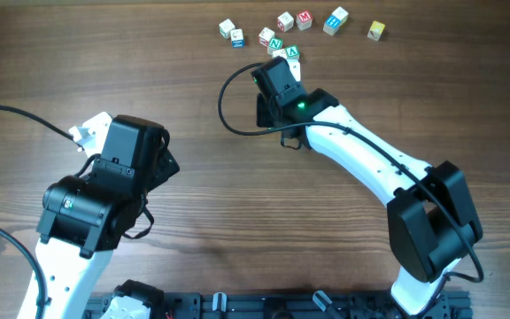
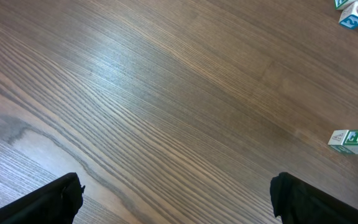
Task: Form a tower
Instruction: 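Lower the blue T block onto the center stack with the right gripper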
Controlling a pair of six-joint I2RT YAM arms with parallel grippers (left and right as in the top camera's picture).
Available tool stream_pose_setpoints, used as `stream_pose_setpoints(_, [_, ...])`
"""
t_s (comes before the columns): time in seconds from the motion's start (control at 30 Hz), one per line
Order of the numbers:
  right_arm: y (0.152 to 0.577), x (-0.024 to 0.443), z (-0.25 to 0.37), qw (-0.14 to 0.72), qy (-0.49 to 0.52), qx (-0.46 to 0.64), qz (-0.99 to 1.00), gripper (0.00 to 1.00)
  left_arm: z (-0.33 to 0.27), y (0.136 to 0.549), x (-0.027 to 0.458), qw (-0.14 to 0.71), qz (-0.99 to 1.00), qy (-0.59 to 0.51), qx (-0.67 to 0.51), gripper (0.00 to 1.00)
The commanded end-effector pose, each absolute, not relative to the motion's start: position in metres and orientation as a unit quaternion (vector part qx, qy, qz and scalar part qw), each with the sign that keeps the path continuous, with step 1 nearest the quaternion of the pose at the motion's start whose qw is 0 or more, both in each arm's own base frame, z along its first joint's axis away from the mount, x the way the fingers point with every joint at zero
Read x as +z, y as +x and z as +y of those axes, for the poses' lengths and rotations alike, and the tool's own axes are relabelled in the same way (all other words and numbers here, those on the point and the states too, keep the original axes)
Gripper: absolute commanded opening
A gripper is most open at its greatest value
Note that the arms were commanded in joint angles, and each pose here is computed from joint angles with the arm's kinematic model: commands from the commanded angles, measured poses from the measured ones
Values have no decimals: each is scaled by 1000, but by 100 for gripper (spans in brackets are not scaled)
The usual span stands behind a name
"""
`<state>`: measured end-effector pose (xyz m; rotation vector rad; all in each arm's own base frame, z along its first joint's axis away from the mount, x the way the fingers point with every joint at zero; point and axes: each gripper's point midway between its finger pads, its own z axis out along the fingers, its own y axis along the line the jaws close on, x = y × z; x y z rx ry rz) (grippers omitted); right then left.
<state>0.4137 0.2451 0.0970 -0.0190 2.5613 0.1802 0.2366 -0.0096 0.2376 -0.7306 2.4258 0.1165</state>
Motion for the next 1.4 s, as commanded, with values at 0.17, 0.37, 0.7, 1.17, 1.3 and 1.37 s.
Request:
stream_pose_setpoints(0.17, [412,74,235,278,-9,38,960,27,-8,236,235,295,911,-286,42,100])
stream_pose_setpoints(0.37, [411,71,235,279,-8,39,960,27,-8,236,235,295,911,-286,42,100])
stream_pose_setpoints(0.7, [410,62,234,283,-8,42,958,27,-8,236,235,295,911,-286,42,100])
stream_pose_setpoints(1.17, [409,63,242,281,-38,57,957,26,-8,236,235,295,911,-286,42,100])
stream_pose_setpoints(1.3, [409,63,242,281,-38,57,957,27,-8,236,235,295,911,-286,42,100])
stream_pose_setpoints(1.37, [409,63,242,280,-38,57,957,26,-8,236,235,295,911,-286,42,100])
